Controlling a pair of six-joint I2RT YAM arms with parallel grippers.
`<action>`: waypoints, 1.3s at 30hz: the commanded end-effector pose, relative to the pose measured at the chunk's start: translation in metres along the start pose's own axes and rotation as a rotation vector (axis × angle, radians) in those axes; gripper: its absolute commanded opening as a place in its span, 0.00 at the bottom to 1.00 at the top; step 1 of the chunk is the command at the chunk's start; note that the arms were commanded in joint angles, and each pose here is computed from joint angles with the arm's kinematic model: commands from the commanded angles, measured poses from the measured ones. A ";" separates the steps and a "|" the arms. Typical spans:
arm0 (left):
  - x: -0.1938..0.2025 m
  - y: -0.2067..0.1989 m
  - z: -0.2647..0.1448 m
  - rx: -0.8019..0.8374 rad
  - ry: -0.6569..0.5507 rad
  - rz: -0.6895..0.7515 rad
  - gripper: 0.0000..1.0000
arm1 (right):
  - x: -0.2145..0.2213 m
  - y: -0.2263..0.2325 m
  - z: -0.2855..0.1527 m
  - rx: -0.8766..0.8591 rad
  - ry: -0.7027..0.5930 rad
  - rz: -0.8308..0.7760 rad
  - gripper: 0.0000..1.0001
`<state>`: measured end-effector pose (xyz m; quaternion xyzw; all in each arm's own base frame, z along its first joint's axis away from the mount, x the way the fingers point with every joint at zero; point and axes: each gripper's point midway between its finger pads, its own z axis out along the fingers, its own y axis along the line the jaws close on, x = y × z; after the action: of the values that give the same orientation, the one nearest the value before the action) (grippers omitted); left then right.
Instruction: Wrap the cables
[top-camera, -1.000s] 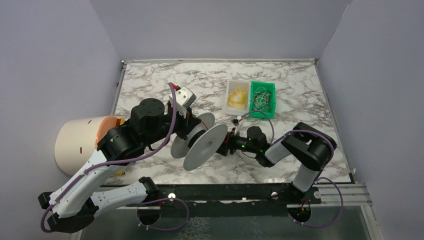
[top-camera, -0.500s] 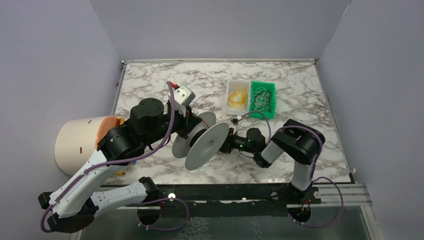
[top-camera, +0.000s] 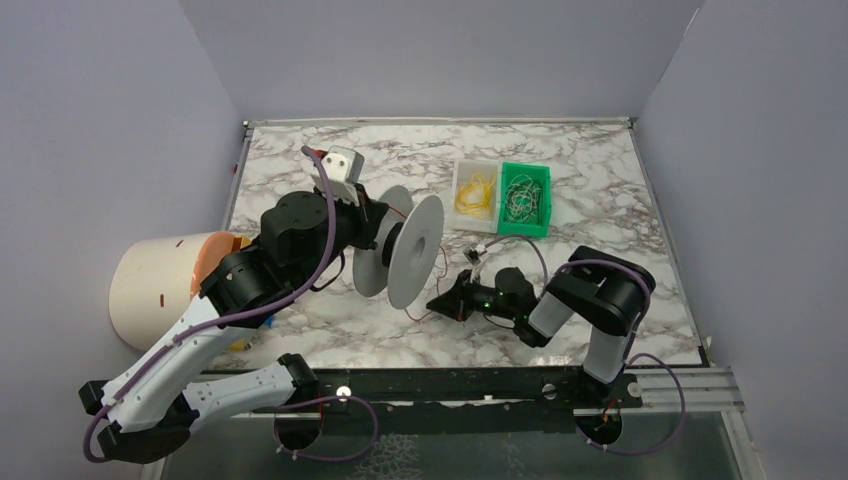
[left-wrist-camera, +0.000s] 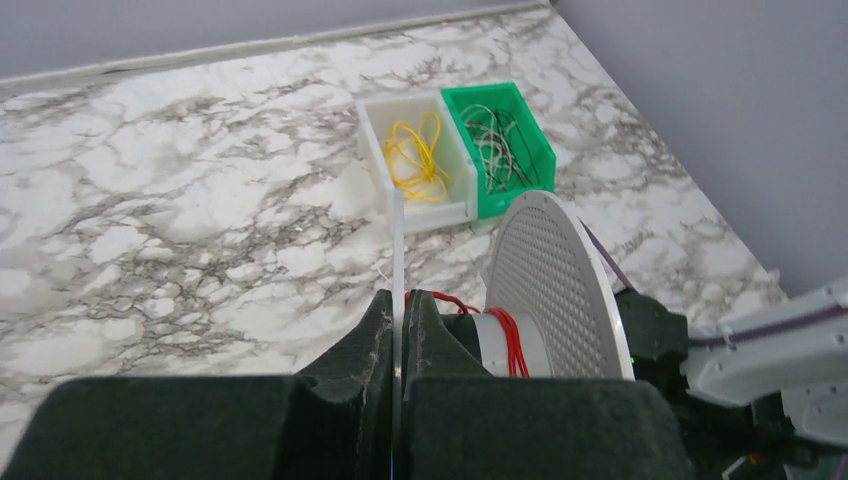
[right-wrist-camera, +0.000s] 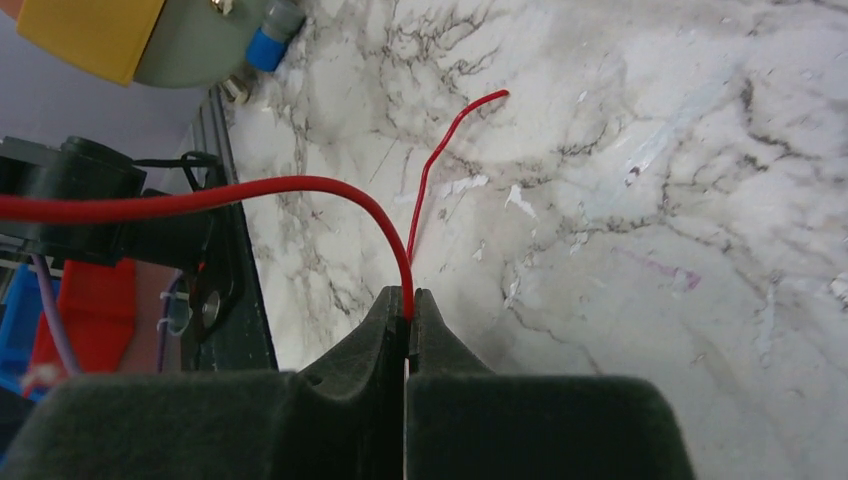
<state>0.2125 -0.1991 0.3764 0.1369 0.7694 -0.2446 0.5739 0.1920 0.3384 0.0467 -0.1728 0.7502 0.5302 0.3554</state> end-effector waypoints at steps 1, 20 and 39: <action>-0.051 0.023 0.000 -0.172 -0.223 -0.155 0.00 | 0.018 0.000 -0.008 0.066 0.050 -0.033 0.01; -0.041 0.082 0.031 -0.582 -0.340 -0.096 0.00 | 0.063 0.090 -0.022 0.186 0.240 -0.383 0.01; 0.065 0.096 0.062 -0.605 -0.103 0.031 0.00 | -0.061 0.183 -0.051 0.359 0.070 -0.618 0.01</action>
<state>0.2924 -0.1553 0.2792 -0.0233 0.7787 0.0191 0.6267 0.0837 0.3724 0.2036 -0.3331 0.7589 0.3164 0.4614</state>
